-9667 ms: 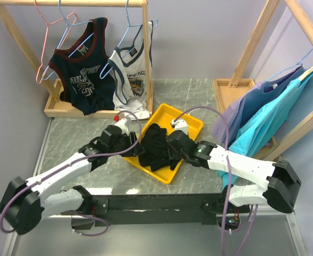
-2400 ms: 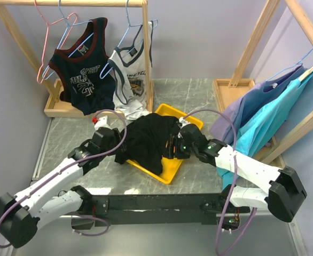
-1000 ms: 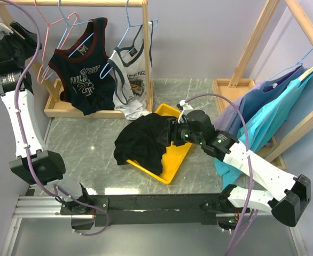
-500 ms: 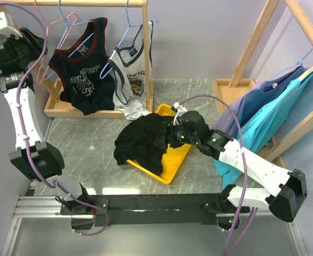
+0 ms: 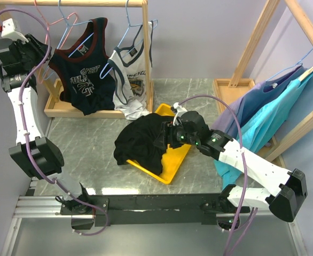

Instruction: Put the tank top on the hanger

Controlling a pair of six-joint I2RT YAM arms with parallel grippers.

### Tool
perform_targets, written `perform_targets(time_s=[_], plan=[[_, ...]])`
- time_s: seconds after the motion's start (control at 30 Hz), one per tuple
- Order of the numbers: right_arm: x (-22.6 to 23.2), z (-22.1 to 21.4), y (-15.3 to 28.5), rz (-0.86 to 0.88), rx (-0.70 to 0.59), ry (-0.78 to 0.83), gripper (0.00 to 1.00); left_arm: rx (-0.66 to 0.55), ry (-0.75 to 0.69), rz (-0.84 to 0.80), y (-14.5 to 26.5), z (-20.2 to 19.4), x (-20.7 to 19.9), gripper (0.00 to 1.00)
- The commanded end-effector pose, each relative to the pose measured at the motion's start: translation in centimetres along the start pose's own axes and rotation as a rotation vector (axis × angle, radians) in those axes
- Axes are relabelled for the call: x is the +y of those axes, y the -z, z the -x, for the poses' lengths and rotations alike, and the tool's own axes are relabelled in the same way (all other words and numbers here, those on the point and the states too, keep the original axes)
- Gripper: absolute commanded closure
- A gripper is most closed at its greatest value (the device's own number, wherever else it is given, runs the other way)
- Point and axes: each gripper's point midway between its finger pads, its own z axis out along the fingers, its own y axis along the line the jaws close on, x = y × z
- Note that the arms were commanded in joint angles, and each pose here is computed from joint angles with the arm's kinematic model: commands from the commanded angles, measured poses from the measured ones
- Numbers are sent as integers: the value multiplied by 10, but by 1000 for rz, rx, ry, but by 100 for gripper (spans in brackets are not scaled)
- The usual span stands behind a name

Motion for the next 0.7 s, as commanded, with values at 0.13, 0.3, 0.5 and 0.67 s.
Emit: perform_targets(time_s=[0.13,0.3,0.5,0.67], plan=[[9,6,5,40,-41,15,31,-23,-80,-39,-7,1,-30,67],[6,4,7,31,-44,19,31,-30,-105,-23,-3,3,-40,80],[6,5,11,29,-58,21,31,-59,-147,-47,6,17,-62,94],[4,4,13,25,-66,21,31,-64,-200,-91,11,20,-89,99]])
